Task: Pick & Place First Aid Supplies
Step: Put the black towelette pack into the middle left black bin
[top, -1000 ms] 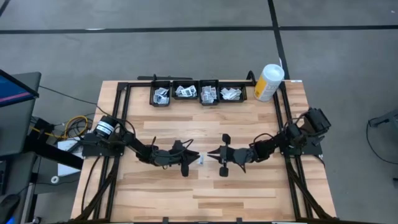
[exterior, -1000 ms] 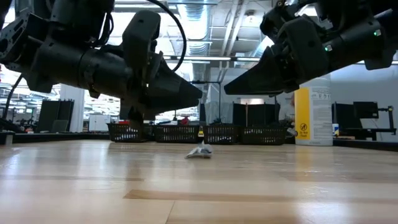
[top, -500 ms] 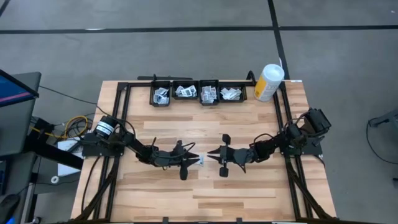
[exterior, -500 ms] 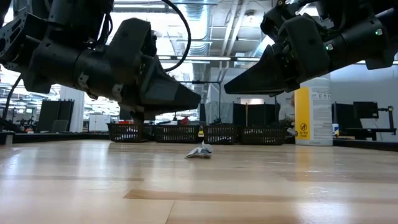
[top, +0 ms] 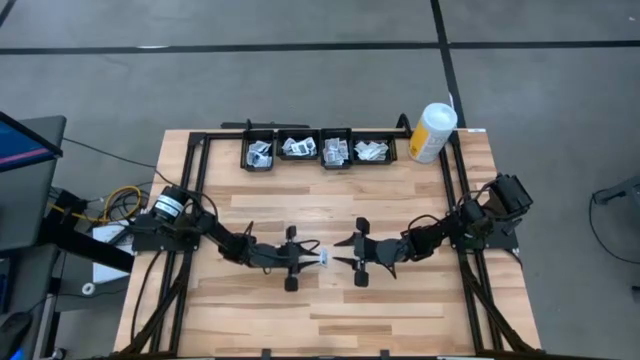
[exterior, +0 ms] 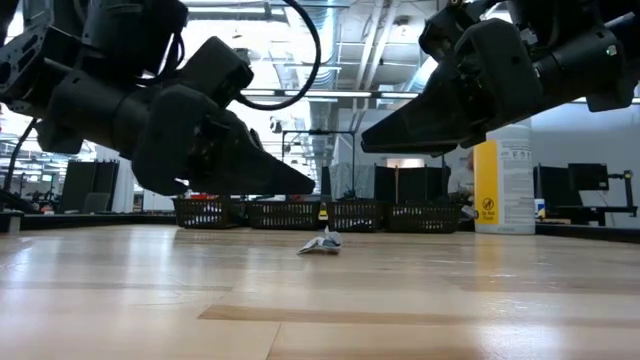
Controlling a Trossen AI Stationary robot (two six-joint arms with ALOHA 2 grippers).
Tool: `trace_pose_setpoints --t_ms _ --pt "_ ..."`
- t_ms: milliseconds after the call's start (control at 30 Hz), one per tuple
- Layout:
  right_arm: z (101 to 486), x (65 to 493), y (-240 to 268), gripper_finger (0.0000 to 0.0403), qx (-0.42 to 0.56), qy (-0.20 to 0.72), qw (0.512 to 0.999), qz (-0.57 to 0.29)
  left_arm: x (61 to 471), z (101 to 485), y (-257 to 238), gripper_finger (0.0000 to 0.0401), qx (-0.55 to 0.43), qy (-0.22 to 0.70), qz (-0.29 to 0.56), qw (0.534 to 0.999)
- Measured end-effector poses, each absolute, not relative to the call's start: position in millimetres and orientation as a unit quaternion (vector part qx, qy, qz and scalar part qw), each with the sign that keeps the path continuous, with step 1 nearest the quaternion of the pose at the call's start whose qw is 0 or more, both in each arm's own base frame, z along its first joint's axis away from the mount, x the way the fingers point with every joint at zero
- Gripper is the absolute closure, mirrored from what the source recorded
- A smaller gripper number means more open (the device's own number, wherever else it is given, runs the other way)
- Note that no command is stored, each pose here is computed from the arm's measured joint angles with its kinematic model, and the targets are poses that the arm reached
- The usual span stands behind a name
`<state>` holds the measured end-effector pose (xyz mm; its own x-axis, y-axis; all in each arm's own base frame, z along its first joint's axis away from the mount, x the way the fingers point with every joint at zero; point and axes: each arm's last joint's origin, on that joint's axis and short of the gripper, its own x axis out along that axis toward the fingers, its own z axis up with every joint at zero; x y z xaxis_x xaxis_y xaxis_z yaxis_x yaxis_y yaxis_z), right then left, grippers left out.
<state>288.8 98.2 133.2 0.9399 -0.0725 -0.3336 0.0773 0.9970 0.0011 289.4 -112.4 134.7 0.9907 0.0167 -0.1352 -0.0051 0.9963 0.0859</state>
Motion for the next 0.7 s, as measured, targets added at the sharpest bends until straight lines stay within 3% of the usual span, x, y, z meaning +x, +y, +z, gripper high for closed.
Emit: trace_pose_setpoints --t_ms 333,533,700 --pt "133 289 98 0.0170 0.007 0.169 0.985 -0.038 304 147 -102 0.0318 -0.001 0.042 0.029 0.999" --pt "133 289 98 0.0163 0.007 0.169 0.985 -0.038 305 146 -100 0.0312 0.006 0.045 0.035 0.998" --pt "134 289 98 0.0163 0.007 0.169 0.985 -0.038 305 146 -100 0.0271 0.003 0.048 0.030 0.998"
